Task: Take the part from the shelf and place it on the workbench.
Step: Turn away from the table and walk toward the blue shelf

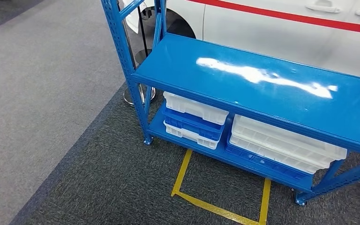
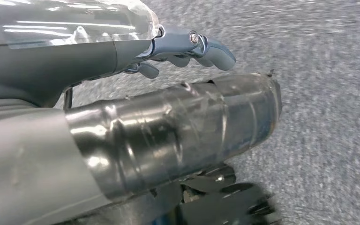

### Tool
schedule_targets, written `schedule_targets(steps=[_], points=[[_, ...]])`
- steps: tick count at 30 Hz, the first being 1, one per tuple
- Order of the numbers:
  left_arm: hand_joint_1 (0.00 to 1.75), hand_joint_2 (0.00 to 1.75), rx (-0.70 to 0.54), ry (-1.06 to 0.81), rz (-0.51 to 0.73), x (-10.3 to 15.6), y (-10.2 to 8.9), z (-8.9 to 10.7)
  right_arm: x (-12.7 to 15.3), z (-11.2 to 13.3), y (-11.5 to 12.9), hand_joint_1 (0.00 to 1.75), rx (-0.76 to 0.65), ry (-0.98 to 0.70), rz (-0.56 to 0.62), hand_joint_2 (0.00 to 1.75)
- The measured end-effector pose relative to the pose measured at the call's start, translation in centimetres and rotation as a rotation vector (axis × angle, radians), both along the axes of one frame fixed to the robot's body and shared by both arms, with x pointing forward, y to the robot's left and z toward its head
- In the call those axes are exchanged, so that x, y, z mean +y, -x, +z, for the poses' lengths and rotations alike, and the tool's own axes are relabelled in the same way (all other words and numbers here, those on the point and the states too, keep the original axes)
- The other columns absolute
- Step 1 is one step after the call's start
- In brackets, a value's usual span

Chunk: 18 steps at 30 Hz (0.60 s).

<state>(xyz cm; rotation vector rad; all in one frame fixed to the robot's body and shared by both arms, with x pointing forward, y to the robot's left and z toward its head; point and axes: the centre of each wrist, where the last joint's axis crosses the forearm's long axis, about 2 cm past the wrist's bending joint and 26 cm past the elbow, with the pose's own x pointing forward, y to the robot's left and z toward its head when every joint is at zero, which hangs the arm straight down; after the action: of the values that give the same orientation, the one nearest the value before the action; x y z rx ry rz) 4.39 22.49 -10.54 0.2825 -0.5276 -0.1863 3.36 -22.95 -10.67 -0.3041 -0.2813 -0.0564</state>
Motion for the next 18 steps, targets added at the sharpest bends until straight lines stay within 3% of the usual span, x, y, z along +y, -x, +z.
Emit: schedule_targets(steps=[18], points=[[0.0,0.0,-0.001,0.001,0.011,0.01,-0.11,0.01,0.09,-0.01,0.04,0.0,-0.022,-0.018,0.038,0.0]])
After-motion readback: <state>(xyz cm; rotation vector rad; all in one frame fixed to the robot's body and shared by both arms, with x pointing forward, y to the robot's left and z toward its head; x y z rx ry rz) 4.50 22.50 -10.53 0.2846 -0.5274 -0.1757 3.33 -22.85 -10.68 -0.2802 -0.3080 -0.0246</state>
